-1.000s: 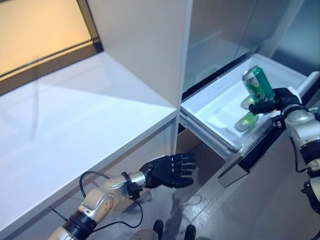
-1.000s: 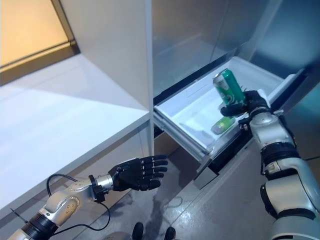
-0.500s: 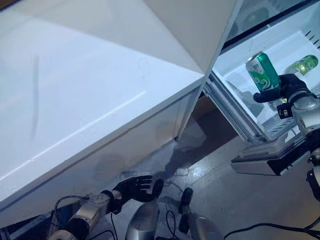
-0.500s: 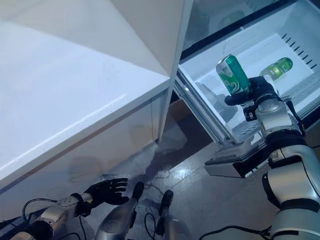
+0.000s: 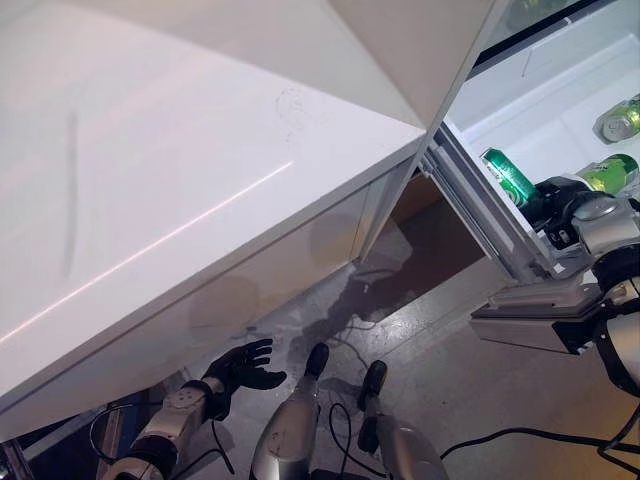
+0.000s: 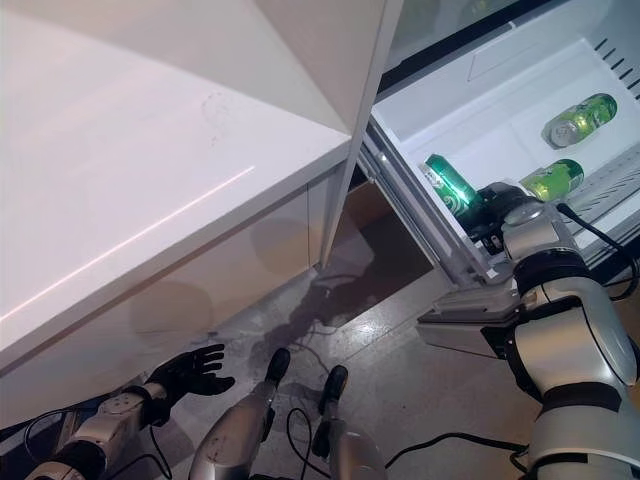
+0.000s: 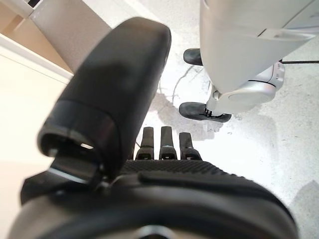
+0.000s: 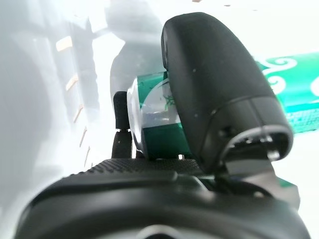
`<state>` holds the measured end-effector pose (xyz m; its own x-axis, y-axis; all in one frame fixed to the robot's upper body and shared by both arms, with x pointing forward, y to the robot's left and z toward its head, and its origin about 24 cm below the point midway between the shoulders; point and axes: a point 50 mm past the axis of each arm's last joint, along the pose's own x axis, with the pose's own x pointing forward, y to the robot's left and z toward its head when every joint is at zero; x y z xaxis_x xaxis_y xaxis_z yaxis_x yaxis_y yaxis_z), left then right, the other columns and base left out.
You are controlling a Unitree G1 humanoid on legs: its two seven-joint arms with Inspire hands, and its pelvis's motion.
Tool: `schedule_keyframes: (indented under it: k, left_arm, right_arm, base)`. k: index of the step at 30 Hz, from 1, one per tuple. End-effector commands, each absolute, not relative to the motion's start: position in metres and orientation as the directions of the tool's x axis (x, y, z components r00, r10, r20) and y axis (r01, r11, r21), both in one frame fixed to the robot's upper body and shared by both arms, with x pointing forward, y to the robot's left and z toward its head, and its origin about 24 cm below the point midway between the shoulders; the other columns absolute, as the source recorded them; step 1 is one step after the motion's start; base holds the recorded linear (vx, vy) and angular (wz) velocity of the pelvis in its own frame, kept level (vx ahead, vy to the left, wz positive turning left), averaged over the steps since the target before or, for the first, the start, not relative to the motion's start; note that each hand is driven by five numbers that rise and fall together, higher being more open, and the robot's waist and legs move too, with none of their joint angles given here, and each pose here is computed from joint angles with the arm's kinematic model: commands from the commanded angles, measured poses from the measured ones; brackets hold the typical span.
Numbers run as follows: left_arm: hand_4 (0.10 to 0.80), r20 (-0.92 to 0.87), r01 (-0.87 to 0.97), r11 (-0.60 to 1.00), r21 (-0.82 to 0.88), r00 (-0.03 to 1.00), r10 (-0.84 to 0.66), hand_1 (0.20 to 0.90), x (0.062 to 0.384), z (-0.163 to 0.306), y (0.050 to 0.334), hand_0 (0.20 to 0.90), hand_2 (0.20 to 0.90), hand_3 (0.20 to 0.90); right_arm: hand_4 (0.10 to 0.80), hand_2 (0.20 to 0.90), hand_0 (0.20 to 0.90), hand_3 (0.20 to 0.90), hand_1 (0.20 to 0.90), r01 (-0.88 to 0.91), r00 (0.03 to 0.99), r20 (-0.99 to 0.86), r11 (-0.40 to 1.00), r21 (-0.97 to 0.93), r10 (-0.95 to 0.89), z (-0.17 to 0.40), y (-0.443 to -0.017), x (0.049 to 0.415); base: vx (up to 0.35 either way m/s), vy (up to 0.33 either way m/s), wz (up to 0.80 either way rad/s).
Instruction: Put drinks into fridge and close the fridge
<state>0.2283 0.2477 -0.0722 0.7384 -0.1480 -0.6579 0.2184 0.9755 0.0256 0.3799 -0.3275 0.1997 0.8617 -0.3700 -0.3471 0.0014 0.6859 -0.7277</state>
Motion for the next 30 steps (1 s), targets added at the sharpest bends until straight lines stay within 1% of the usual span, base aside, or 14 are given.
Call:
schedule_keyframes:
  k: [1, 2, 7, 10, 13, 15, 17, 21, 22, 23, 25, 26, 28, 30]
  left_arm:
    - [0.8, -0.659, 0.25, 0.968, 0.014, 0.731, -0.179, 0.9, 0.219, -0.078, 0.241, 0.9, 0.9, 0.9]
    - [0.8, -0.66, 0.254, 0.967, 0.013, 0.729, -0.182, 0.9, 0.219, -0.078, 0.241, 0.9, 0.9, 0.9]
    - [0.8, -0.669, 0.264, 0.964, 0.019, 0.72, -0.184, 0.9, 0.218, -0.079, 0.241, 0.9, 0.9, 0.9]
    - [0.8, -0.674, 0.257, 0.966, 0.018, 0.717, -0.178, 0.9, 0.217, -0.079, 0.242, 0.9, 0.9, 0.9]
    - [0.8, -0.693, 0.233, 0.972, 0.024, 0.705, -0.152, 0.9, 0.211, -0.083, 0.248, 0.9, 0.9, 0.9]
    - [0.8, -0.701, 0.225, 0.974, 0.028, 0.699, -0.141, 0.9, 0.208, -0.085, 0.25, 0.9, 0.9, 0.9]
    - [0.8, -0.727, 0.204, 0.978, 0.044, 0.678, -0.109, 0.9, 0.198, -0.091, 0.255, 0.9, 0.9, 0.9]
    - [0.8, -0.767, 0.168, 0.984, 0.056, 0.638, -0.065, 0.9, 0.181, -0.102, 0.262, 0.9, 0.9, 0.9]
    - [0.8, -0.788, 0.141, 0.989, 0.054, 0.613, -0.044, 0.9, 0.171, -0.109, 0.265, 0.9, 0.9, 0.9]
    - [0.8, -0.794, 0.137, 0.989, 0.057, 0.607, -0.038, 0.9, 0.169, -0.11, 0.267, 0.9, 0.9, 0.9]
    - [0.8, -0.822, 0.11, 0.993, 0.048, 0.569, -0.023, 0.9, 0.157, -0.119, 0.266, 0.9, 0.9, 0.9]
    - [0.8, -0.828, 0.108, 0.993, 0.046, 0.56, -0.023, 0.9, 0.154, -0.121, 0.265, 0.9, 0.9, 0.9]
    - [0.8, -0.853, 0.091, 0.995, 0.028, 0.521, -0.024, 0.9, 0.143, -0.128, 0.262, 0.9, 0.9, 0.9]
    - [0.8, -0.869, 0.088, 0.996, 0.02, 0.494, -0.026, 0.9, 0.136, -0.133, 0.259, 0.9, 0.9, 0.9]
  right_arm:
    - [0.46, 0.608, 0.608, 0.56, 0.608, 0.071, 0.888, -0.21, 0.573, -0.817, -0.41, 0.276, -0.334, 0.377]
    - [0.8, 0.9, 0.9, 0.9, 0.9, 0.054, 0.883, -0.227, 0.571, -0.819, -0.41, 0.275, -0.335, 0.377]
    - [0.8, 0.9, 0.9, 0.9, 0.9, 0.041, 0.885, -0.24, 0.579, -0.814, -0.4, 0.272, -0.333, 0.378]
    - [0.8, 0.9, 0.9, 0.9, 0.9, 0.078, 0.913, -0.185, 0.599, -0.797, -0.365, 0.279, -0.327, 0.381]
    - [0.8, 0.9, 0.9, 0.9, 0.9, 0.161, 0.961, -0.02, 0.617, -0.77, -0.276, 0.3, -0.312, 0.382]
    - [0.8, 0.9, 0.9, 0.9, 0.9, 0.189, 0.966, 0.034, 0.618, -0.763, -0.255, 0.307, -0.308, 0.381]
    - [0.8, 0.9, 0.9, 0.9, 0.9, 0.247, 0.969, 0.163, 0.673, -0.697, -0.187, 0.324, -0.3, 0.373]
    - [0.8, 0.9, 0.9, 0.9, 0.9, 0.331, 0.931, 0.336, 0.718, -0.612, -0.143, 0.34, -0.299, 0.356]
    - [0.8, 0.9, 0.9, 0.9, 0.9, 0.365, 0.9, 0.416, 0.749, -0.554, -0.131, 0.346, -0.299, 0.345]
    - [0.8, 0.9, 0.9, 0.9, 0.9, 0.374, 0.892, 0.433, 0.757, -0.536, -0.135, 0.345, -0.3, 0.342]
    - [0.8, 0.9, 0.9, 0.9, 0.9, 0.412, 0.832, 0.536, 0.808, -0.422, -0.144, 0.348, -0.303, 0.328]
    - [0.8, 0.9, 0.9, 0.9, 0.9, 0.419, 0.817, 0.555, 0.82, -0.391, -0.153, 0.348, -0.304, 0.325]
    - [0.8, 0.9, 0.9, 0.9, 0.9, 0.432, 0.773, 0.599, 0.865, -0.255, -0.209, 0.336, -0.314, 0.315]
    - [0.8, 0.9, 0.9, 0.9, 0.9, 0.433, 0.758, 0.585, 0.893, -0.124, -0.287, 0.318, -0.326, 0.311]
  base:
    - [0.0, 0.0, 0.0]
    - [0.0, 0.0, 0.0]
    - [0.0, 0.0, 0.0]
    - [0.0, 0.0, 0.0]
    - [0.0, 0.004, -0.02]
    - [-0.002, 0.001, -0.07]
    - [0.001, -0.003, -0.07]
    - [0.019, 0.002, -0.15]
    - [0.041, 0.015, -0.12]
    - [0.048, 0.033, -0.08]
    - [0.038, 0.049, -0.14]
    - [0.05, 0.06, -0.18]
    - [0.093, 0.065, -0.2]
    - [0.128, 0.046, -0.31]
